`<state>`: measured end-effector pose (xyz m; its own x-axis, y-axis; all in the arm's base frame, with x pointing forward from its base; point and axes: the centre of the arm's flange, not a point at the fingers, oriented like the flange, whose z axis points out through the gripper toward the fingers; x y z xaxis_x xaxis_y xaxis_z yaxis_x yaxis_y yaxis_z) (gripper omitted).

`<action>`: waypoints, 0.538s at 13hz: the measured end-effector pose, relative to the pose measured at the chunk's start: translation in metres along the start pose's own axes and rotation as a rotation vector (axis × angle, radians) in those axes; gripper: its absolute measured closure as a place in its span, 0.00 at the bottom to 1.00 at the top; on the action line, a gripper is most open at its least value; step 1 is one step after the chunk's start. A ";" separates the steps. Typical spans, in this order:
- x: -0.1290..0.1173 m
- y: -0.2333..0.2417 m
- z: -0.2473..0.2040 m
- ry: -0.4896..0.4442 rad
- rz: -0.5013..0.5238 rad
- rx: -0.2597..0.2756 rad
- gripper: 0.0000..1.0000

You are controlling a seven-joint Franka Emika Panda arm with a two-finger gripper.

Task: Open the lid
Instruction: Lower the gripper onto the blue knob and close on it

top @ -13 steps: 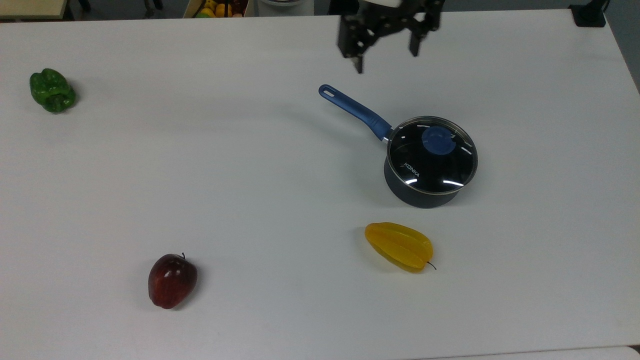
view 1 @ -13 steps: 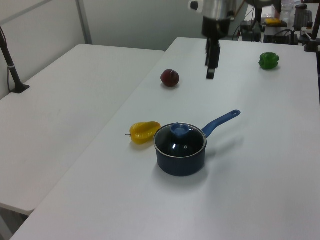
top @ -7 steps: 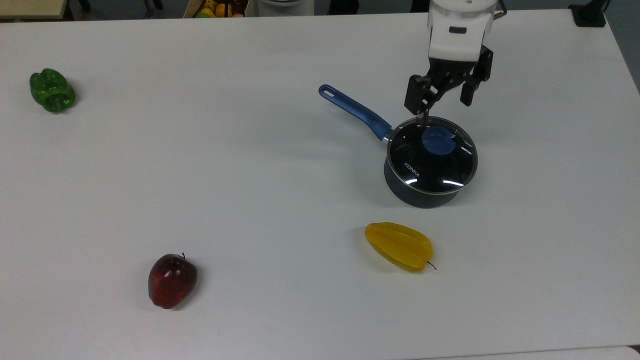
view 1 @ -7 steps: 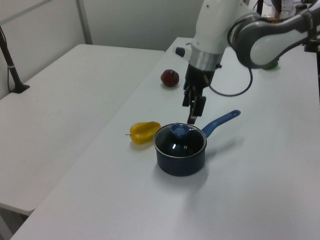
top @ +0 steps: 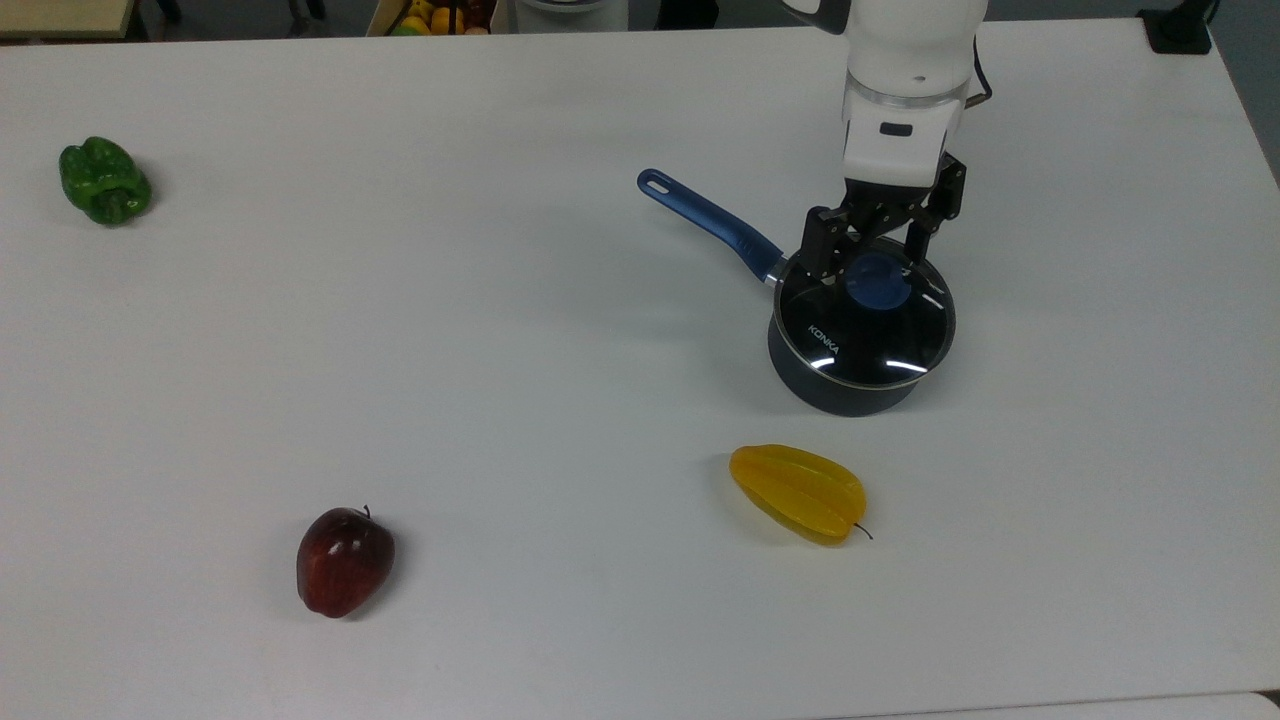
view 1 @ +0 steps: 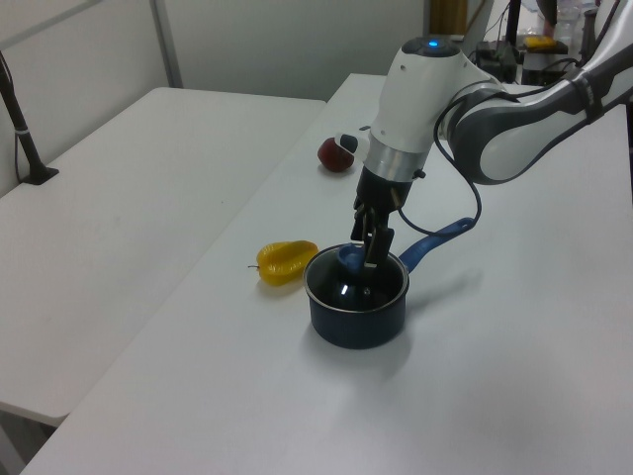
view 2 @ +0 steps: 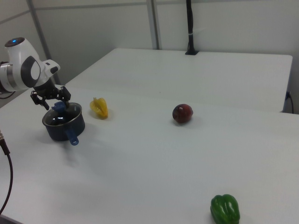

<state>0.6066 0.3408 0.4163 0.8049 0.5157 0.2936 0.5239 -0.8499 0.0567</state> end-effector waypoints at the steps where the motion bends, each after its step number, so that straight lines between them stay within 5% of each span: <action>1: 0.000 0.000 0.001 -0.001 0.005 -0.002 0.04; 4: 0.000 0.001 0.001 -0.001 0.016 -0.003 0.20; 7: -0.002 0.000 0.003 -0.007 0.087 -0.007 0.21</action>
<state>0.6059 0.3400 0.4127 0.8489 0.4409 0.2914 0.4502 -0.8921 0.0384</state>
